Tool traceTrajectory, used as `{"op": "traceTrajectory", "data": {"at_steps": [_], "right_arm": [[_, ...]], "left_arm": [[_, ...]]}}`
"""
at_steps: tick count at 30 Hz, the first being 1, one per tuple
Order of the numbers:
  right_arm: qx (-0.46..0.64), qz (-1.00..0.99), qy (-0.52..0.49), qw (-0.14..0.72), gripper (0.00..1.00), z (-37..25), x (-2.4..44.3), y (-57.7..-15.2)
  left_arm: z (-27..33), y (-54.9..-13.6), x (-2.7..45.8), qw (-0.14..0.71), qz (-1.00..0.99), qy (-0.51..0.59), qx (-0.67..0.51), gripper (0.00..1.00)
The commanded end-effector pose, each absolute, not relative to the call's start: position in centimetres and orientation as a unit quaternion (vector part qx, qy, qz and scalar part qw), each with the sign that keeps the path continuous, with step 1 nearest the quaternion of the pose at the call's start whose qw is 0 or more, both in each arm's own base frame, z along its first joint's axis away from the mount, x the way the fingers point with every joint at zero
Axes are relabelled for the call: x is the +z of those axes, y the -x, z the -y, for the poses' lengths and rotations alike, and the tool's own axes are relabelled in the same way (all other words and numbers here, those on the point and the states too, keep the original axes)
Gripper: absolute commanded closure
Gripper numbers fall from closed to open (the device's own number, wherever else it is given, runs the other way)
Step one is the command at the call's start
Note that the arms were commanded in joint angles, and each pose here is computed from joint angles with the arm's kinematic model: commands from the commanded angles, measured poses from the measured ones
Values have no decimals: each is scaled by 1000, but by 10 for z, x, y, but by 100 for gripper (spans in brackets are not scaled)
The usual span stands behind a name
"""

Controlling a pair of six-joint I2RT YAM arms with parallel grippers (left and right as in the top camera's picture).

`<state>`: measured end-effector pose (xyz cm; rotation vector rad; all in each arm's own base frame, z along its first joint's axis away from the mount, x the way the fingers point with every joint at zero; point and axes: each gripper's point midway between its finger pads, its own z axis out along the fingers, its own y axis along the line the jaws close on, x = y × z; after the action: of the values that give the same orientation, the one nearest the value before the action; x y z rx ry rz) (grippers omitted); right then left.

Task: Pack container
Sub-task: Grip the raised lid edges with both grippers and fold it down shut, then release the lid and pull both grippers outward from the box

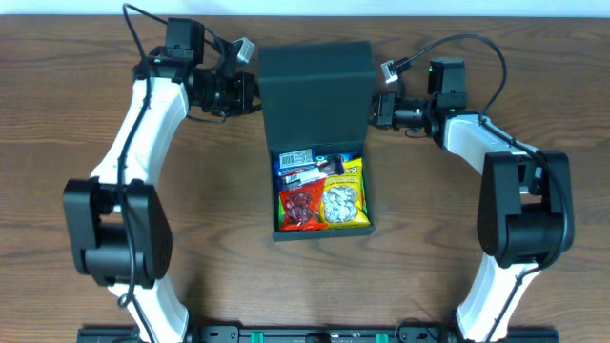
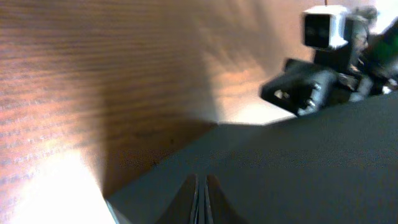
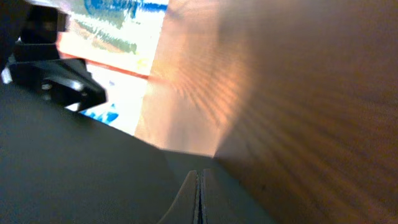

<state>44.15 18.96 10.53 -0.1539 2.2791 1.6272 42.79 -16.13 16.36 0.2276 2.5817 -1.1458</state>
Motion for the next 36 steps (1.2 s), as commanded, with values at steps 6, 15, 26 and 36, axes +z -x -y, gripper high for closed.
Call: {"op": "traceTrajectory", "data": {"at_steps": [6,15,26,36], "right_arm": [[589,-794,70,130,99,-196,104,-422],[581,-803,52,122,98,-190,98,-422],[547,-828,23,122,98,-177,83,-426],[487,-861,16,145,98,-165,90,-426]], "left_arm": [[152,-407,177,159,-909,-130,-362,94],[146,-391,169,127,-920,-131,-346,94],[138,-390,162,120,-933,-125,-316,94],[134,-374,169,102,-937,-125,-311,94]]}}
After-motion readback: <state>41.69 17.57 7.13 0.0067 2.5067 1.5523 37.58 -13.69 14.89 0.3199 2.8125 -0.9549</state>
